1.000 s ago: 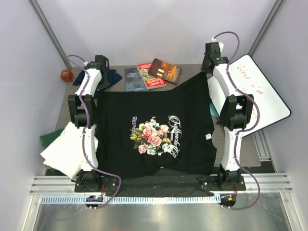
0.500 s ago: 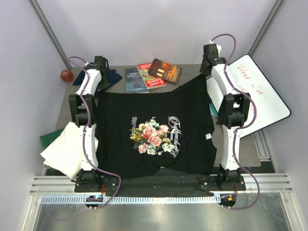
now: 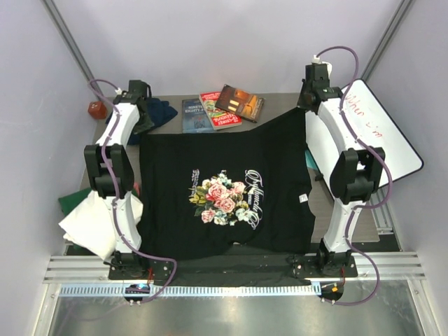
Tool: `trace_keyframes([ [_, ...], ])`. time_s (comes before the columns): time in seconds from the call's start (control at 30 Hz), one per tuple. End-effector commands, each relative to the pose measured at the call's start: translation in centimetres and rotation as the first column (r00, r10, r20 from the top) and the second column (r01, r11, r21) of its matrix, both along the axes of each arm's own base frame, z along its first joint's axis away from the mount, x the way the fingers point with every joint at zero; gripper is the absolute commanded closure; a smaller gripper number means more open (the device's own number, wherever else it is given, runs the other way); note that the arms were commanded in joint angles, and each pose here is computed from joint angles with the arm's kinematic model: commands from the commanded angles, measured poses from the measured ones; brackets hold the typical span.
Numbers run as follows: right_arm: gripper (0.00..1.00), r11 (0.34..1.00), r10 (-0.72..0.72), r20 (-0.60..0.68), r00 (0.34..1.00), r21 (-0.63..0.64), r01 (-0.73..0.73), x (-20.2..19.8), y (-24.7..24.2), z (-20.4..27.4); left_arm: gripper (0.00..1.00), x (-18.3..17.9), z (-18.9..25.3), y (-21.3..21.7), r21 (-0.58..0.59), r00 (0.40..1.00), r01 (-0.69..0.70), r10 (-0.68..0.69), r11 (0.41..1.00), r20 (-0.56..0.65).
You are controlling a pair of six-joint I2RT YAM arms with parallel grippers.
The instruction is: Fold and stack the t-shirts
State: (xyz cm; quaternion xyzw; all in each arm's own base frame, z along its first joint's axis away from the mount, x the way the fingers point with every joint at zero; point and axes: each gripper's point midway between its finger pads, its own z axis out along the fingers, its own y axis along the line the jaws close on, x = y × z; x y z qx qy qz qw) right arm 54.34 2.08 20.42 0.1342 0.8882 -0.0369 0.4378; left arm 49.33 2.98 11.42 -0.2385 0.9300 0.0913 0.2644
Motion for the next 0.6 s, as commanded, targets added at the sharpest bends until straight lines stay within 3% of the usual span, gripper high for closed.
trace_keyframes([
  [0.0,0.99,1.0,0.02,0.083,0.996,0.004,-0.02,-0.4,-0.2,2.9,1.0,-0.7,2.1,0.8,0.024,0.999,0.002,-0.002,1.0,0.037],
  [0.37,0.99,1.0,0.008,-0.026,1.0,0.019,-0.007,-4.9,-0.5,-0.5,1.0,-4.3,1.0,0.6,0.016,1.0,0.002,-0.002,1.0,-0.03],
  [0.57,0.99,1.0,-0.005,-0.003,1.0,0.03,0.005,-7.0,-0.6,0.8,1.0,-5.5,1.3,0.9,0.046,0.999,-0.005,0.008,0.999,-0.049],
])
